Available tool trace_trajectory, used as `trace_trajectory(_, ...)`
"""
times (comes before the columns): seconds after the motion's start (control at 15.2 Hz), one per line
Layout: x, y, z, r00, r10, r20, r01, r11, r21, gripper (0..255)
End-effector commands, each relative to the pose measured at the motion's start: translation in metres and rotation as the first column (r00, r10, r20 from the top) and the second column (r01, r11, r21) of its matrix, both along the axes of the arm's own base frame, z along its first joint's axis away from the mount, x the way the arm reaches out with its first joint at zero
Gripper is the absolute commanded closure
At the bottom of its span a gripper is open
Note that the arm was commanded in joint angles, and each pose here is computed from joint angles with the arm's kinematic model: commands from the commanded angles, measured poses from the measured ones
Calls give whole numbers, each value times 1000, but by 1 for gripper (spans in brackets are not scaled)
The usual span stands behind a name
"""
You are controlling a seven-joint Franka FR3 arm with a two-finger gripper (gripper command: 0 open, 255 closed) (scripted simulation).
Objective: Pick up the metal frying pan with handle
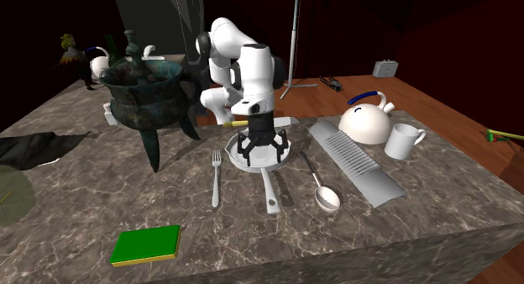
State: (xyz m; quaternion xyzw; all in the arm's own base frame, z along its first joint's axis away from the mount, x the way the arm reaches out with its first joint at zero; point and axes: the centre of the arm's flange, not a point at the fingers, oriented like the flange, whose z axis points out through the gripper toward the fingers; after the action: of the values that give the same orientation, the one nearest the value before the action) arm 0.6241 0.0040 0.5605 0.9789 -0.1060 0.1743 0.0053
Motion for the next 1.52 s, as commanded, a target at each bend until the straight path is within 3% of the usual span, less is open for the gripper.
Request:
trace_trajectory(0.0, 6, -1, -8, 1000, -3, 6, 3, 1000, 0, 0)
trace_trajectory(0.46, 6, -1, -38, 1000, -3, 6, 3, 1000, 0, 0)
trace_trajectory(0.53, 6, -1, -37, 1000, -3, 6, 3, 1000, 0, 255)
trace_trajectory(1.12, 6, -1, -38, 1000, -3, 6, 3, 1000, 0, 255)
trace_trajectory(1.45, 6, -1, -11, 1000, -3, 6, 3, 1000, 0, 255)
